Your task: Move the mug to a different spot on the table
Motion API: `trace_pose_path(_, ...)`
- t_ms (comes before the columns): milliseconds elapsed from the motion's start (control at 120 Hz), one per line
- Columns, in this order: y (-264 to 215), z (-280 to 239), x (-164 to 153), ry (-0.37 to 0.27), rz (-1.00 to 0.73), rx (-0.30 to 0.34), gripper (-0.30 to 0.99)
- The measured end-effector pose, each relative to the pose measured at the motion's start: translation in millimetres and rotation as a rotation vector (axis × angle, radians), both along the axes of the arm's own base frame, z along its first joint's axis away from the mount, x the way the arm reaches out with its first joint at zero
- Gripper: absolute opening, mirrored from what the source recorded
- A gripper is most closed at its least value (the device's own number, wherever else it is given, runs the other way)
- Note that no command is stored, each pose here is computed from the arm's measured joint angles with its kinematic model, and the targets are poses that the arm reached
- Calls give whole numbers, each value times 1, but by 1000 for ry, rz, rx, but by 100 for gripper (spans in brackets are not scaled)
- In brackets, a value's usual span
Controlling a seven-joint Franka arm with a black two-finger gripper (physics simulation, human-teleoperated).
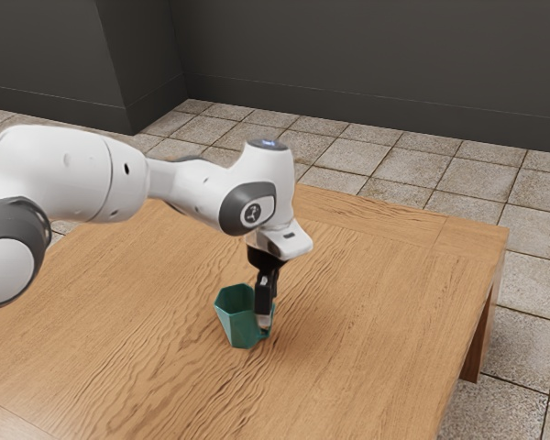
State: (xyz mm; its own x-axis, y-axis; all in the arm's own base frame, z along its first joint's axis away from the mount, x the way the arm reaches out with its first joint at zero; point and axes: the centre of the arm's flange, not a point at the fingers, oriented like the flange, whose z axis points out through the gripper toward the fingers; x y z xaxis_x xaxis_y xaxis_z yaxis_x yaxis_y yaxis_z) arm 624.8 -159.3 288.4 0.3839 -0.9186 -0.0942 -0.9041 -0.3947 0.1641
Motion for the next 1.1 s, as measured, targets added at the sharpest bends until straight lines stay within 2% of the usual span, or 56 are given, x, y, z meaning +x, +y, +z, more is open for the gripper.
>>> trace_pose_path(33, 0, -1, 0, 0, 5, 4, 65)
trace_pose_path(158, 1, 1, 1, -13, 16, 25, 31)
trace_pose_path(233, 2, 3, 2, -22, 19, 41, 17)
trace_pose_path(400, 3, 6, 3, -38, 35, 63, 11)
trace_pose_path(625, 6, 41, 3, -91, 63, 72, 7)
trace_pose_path(800, 38, 65, -14, -107, 123, 101, -3)
trace_pose_path(1100, 132, 51, -45, -63, 286, 174, -9)
